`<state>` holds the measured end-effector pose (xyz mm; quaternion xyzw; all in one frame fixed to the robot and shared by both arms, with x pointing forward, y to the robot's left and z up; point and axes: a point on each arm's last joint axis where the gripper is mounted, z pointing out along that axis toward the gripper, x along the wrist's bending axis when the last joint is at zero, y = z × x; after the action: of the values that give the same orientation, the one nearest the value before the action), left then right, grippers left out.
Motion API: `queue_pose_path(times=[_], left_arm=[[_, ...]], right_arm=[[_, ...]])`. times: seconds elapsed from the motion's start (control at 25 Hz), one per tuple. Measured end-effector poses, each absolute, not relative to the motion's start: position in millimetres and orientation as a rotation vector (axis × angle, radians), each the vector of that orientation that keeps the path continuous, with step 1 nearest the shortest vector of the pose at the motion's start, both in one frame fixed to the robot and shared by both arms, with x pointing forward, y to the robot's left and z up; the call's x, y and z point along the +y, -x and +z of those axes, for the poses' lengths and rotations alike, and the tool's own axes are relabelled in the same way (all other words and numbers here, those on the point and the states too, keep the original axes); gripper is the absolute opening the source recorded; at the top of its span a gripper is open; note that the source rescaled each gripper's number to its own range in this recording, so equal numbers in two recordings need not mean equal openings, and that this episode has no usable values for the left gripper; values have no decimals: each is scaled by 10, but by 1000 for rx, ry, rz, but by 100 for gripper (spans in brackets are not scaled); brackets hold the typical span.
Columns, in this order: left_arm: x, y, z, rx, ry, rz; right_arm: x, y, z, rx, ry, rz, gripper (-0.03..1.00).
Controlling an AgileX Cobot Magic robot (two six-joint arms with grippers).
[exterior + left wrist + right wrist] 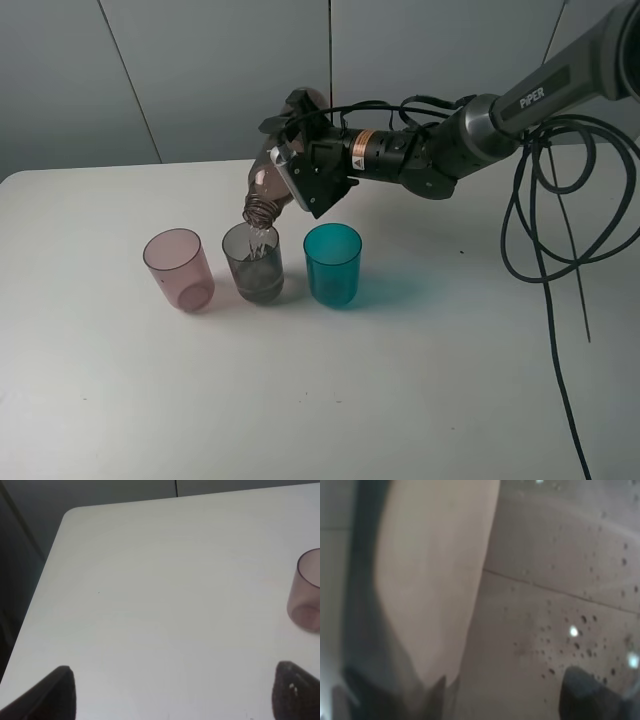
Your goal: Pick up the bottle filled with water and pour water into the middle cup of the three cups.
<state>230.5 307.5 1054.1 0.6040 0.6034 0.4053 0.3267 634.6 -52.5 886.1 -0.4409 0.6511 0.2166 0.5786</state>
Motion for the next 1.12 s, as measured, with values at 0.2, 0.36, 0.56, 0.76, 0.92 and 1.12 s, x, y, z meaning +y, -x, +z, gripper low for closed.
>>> queue_pose_path(times=[0.2,0.36,0.56,0.76,0.92,1.12], left_arm=[[3075,-2305,10541,1581,-1582,1062],[3075,-2305,10541,1581,-1582,1062],[3075,-2305,10541,1581,-1582,1062],[3075,-2305,10541,1581,-1582,1062],[3075,-2305,10541,1581,-1582,1062],[3075,-2305,10541,1581,-1582,1062]], right_arm=[[-523,-6346,8867,1512,1035,502,0],[-521,-6346,8872,1496,1046,492,0],[-520,-6345,8892,1482,1058,480,0],[-520,-6345,8900,1461,1077,461,0],[-518,-6344,8941,1444,1083,452,0],[-516,-6339,9041,1409,1099,434,0]])
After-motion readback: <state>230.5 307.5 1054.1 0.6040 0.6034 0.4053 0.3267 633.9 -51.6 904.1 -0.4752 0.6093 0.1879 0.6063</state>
